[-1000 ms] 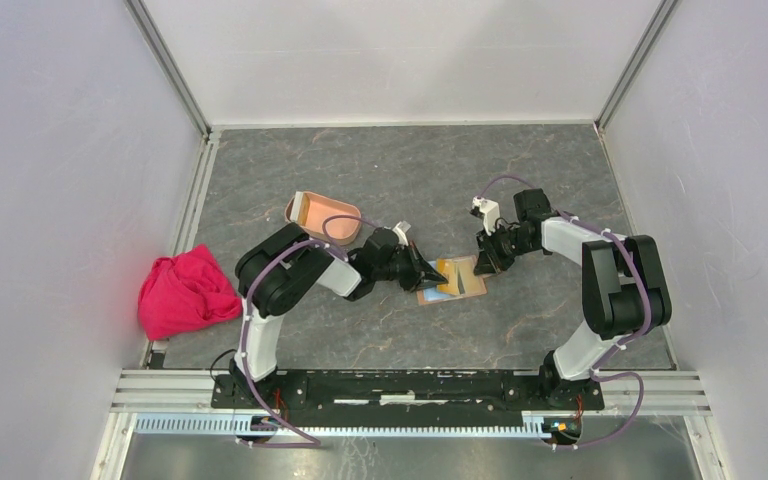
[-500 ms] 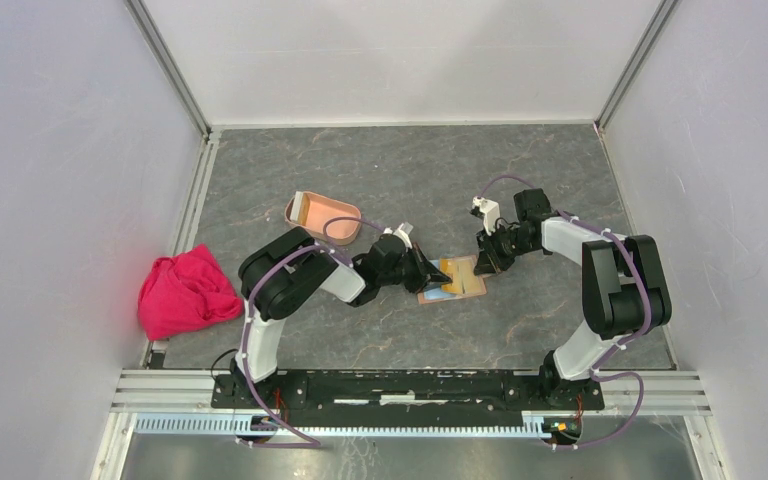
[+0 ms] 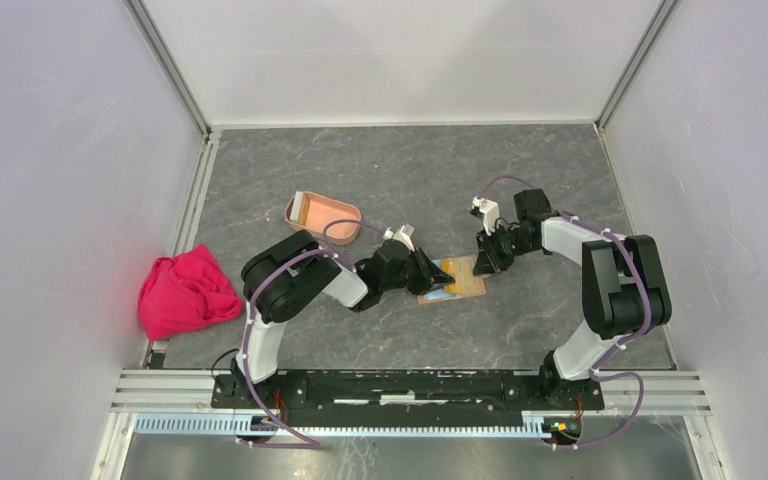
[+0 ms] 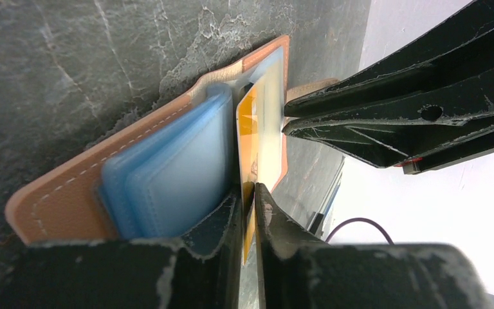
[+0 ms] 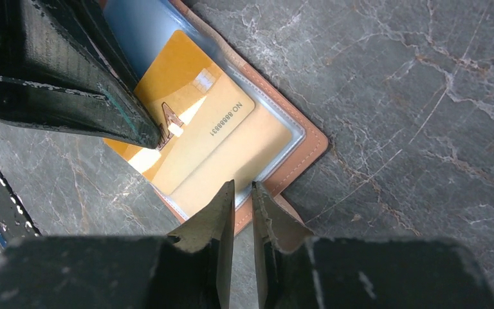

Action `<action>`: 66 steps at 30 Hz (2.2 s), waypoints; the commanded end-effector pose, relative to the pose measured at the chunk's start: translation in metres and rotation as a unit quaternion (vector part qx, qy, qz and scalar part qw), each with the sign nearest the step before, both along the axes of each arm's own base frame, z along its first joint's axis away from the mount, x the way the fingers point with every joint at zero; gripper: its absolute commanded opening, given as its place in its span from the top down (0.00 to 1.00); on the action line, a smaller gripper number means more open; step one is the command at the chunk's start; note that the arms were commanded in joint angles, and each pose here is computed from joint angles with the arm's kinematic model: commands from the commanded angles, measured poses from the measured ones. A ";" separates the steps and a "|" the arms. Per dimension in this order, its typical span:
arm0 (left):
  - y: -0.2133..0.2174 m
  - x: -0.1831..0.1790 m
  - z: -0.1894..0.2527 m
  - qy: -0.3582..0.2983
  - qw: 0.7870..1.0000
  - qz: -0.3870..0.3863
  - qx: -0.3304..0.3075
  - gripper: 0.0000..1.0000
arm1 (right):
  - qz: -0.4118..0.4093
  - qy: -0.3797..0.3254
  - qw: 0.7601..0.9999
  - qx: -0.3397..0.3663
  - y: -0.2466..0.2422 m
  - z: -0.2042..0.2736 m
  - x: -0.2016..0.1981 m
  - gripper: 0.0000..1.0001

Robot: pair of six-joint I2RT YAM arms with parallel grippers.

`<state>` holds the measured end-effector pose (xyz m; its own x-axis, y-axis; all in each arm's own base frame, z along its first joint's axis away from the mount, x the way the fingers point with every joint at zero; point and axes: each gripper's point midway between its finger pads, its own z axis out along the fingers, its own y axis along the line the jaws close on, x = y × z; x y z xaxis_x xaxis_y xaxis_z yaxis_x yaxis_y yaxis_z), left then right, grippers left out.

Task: Put the credit cards into the card holder
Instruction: Insert the credit card into the card holder.

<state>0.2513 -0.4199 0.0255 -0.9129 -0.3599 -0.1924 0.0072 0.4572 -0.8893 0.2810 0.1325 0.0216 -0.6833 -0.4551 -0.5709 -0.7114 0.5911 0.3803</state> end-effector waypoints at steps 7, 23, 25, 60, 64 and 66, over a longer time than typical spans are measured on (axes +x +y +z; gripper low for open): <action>0.003 0.001 -0.001 0.000 1.000 0.012 0.019 0.67 | 0.035 -0.043 0.997 0.062 0.017 0.030 0.002 0.74; 0.005 0.003 0.005 -0.020 0.999 0.003 0.048 0.64 | 0.064 0.017 0.985 0.158 0.041 0.034 -0.021 0.80; 0.004 0.003 0.006 -0.020 0.999 0.001 0.048 0.64 | 0.061 0.037 0.984 0.164 0.044 0.028 -0.024 0.82; 0.020 0.010 0.021 -0.053 0.989 -0.018 0.140 0.51 | 0.017 0.082 0.994 0.077 0.030 -0.017 -0.021 0.84; 0.027 0.010 0.024 -0.060 0.986 -0.013 0.153 0.52 | 0.018 0.081 0.994 0.076 0.030 -0.017 -0.021 0.84; 0.028 0.011 0.025 -0.062 0.986 -0.012 0.156 0.53 | 0.020 0.081 0.994 0.076 0.031 -0.017 -0.021 0.84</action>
